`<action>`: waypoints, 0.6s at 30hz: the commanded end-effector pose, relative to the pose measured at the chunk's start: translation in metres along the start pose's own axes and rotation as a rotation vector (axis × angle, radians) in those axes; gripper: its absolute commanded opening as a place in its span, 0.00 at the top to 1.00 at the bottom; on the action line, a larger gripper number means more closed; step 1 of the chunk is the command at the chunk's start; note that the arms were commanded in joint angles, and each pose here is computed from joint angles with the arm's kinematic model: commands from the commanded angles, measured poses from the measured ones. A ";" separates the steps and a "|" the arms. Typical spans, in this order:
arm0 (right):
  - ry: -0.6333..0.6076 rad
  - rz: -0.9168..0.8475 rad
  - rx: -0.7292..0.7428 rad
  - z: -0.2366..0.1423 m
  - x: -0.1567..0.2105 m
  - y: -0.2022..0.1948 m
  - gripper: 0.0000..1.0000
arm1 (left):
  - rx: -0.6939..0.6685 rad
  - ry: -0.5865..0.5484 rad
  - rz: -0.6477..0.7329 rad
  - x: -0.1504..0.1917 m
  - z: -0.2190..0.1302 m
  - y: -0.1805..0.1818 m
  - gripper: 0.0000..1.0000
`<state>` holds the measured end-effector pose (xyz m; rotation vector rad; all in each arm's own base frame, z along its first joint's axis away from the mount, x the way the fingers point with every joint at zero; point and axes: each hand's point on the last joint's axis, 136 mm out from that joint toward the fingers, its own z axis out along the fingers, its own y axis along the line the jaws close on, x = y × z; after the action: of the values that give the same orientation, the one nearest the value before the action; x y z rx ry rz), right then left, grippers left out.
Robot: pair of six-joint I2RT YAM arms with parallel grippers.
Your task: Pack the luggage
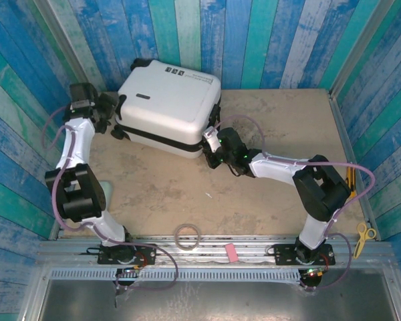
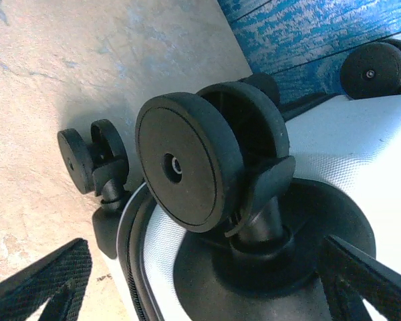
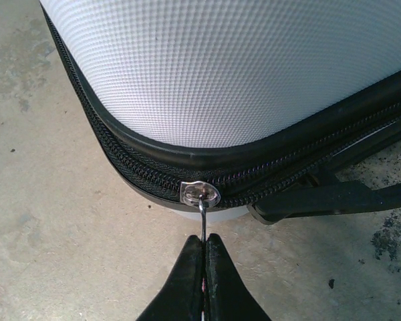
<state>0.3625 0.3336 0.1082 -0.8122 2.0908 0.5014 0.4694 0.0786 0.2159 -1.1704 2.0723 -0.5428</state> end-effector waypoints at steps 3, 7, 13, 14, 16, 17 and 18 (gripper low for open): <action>0.010 -0.029 0.011 -0.008 0.004 -0.005 1.00 | -0.064 0.080 -0.020 0.012 0.021 0.011 0.20; 0.011 -0.040 0.002 -0.007 0.007 -0.003 1.00 | -0.120 0.087 0.007 0.014 0.034 0.013 0.26; 0.009 -0.050 -0.012 -0.007 0.010 -0.001 1.00 | -0.174 0.087 0.046 0.016 0.055 0.007 0.28; 0.009 -0.052 -0.016 -0.007 0.010 0.000 1.00 | -0.185 0.087 0.057 0.016 0.058 0.006 0.28; 0.006 -0.053 -0.028 -0.007 0.009 0.002 1.00 | -0.207 0.096 0.072 0.017 0.066 0.006 0.28; 0.005 -0.054 -0.034 -0.007 0.009 0.003 1.00 | -0.220 0.102 0.080 0.018 0.069 0.007 0.28; 0.003 -0.054 -0.037 -0.007 0.008 0.003 1.00 | -0.230 0.107 0.089 0.019 0.072 0.008 0.30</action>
<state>0.3618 0.3328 0.1079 -0.8544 2.0512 0.4972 0.5144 0.0770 0.2005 -1.1896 2.1562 -0.4086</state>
